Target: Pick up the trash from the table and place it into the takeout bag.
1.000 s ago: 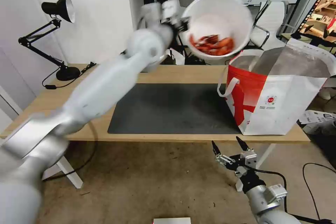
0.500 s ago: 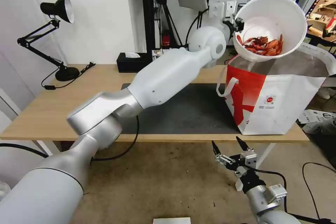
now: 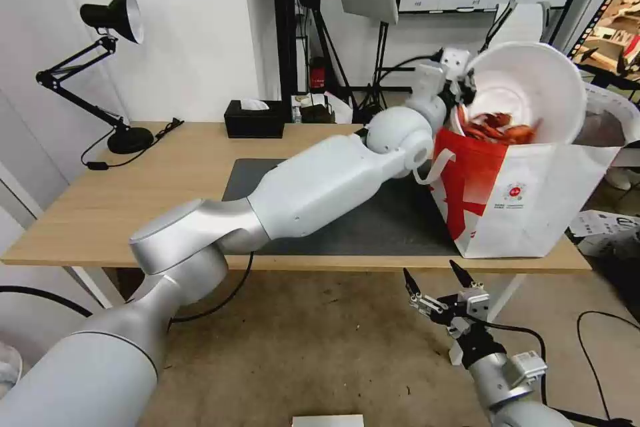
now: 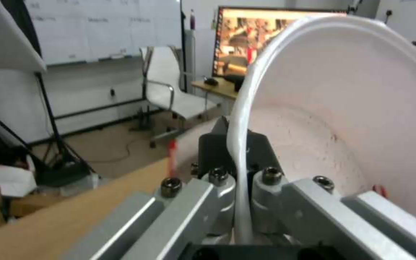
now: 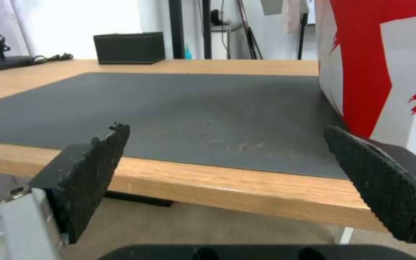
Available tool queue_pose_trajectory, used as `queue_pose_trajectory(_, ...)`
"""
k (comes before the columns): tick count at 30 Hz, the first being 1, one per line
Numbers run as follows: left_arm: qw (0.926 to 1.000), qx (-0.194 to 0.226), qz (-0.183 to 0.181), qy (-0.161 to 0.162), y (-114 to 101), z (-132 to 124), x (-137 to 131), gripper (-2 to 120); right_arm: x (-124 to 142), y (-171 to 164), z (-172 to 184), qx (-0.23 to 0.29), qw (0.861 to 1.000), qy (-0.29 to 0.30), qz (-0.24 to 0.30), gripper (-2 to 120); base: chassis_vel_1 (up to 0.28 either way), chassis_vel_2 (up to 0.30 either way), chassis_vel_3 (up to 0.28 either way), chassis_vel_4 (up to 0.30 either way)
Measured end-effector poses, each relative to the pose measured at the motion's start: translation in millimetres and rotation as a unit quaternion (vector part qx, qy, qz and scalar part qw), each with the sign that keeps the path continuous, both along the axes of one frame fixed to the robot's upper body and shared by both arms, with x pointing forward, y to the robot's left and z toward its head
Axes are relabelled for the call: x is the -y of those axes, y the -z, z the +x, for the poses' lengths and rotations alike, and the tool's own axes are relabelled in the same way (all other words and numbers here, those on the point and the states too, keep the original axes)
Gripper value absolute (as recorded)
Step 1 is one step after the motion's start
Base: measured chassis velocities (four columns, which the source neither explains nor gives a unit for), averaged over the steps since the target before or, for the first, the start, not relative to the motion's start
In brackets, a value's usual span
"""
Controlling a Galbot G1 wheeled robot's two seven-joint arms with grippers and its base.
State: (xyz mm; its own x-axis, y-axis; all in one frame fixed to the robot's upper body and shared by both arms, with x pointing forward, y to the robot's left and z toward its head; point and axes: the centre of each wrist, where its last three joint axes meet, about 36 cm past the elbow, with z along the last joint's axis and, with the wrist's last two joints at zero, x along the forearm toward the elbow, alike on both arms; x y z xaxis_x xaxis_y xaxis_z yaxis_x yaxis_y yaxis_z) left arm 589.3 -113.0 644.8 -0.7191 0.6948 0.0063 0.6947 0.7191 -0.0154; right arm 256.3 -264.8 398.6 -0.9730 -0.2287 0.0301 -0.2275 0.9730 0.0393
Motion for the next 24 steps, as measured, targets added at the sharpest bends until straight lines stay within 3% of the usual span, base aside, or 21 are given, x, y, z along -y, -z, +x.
queue_pose_trajectory(9, 0.9987, -0.037, 0.034, 0.002, 19.1, -0.2, 3.8, 1, 0.0, 0.0, 0.0, 0.000, 1.000, 0.000, 0.000, 100, 0.000, 0.000, 0.000, 0.000)
queue_pose_trajectory(24, 0.9983, -0.052, 0.024, 0.001, 22.7, -13.6, 2.7, 57, 0.0, 0.0, 0.0, 0.000, 1.000, 0.000, 0.000, 100, 0.000, 0.000, 0.000, 0.000)
